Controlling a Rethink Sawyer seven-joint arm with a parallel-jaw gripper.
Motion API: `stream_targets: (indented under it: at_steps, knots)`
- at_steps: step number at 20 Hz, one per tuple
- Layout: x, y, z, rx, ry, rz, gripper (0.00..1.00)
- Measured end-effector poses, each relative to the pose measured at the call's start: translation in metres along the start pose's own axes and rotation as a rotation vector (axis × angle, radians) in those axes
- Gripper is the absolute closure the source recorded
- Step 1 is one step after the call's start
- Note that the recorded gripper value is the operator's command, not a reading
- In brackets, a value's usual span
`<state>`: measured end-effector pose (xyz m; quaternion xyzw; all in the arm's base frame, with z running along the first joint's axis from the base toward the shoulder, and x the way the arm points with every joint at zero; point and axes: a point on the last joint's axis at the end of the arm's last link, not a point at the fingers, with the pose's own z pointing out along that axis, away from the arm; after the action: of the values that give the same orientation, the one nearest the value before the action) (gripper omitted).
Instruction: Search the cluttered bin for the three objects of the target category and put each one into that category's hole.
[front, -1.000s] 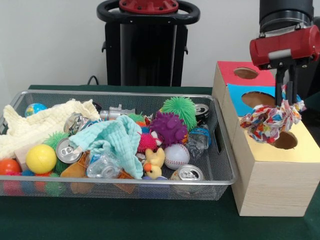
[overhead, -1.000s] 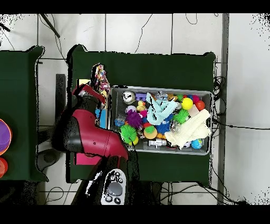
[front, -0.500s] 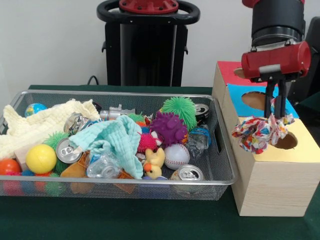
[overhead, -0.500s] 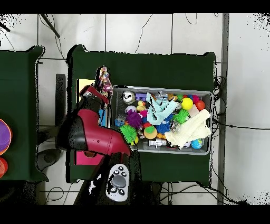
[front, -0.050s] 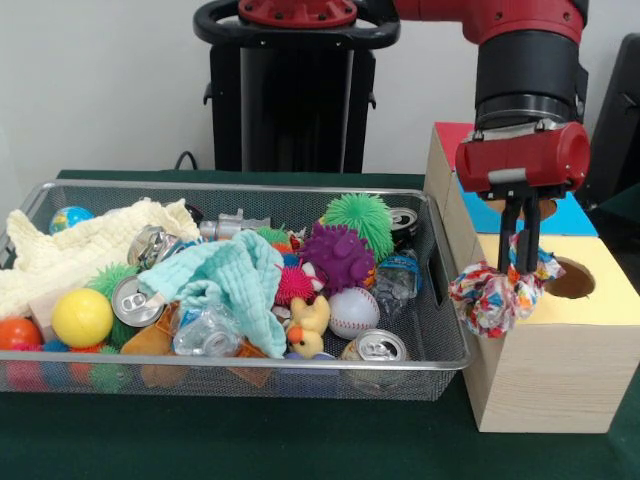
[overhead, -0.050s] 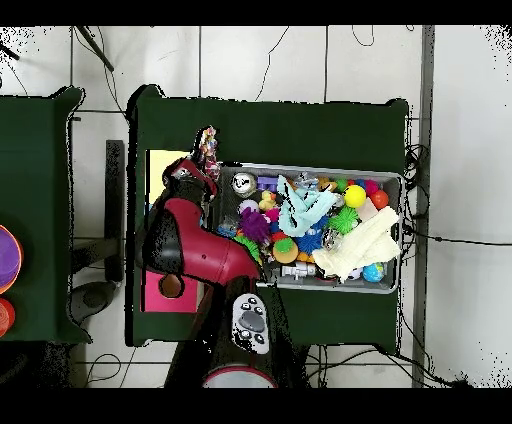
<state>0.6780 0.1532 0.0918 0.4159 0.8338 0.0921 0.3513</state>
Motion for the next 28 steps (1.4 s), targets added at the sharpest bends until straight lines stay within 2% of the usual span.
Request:
stream_targets:
  at_steps: [5,16,19,24,28]
  knots:
    - [0.001,-0.001,0.005,-0.001,0.018,0.047,1.0]
    - [0.01,0.004,0.001,-0.006,0.031,0.059,1.0]
    - [0.01,0.009,-0.007,-0.009,0.029,0.066,1.0]
    - [0.01,0.02,-0.032,-0.007,0.05,0.078,1.0]
    - [0.013,0.025,-0.041,-0.009,0.06,0.079,1.0]
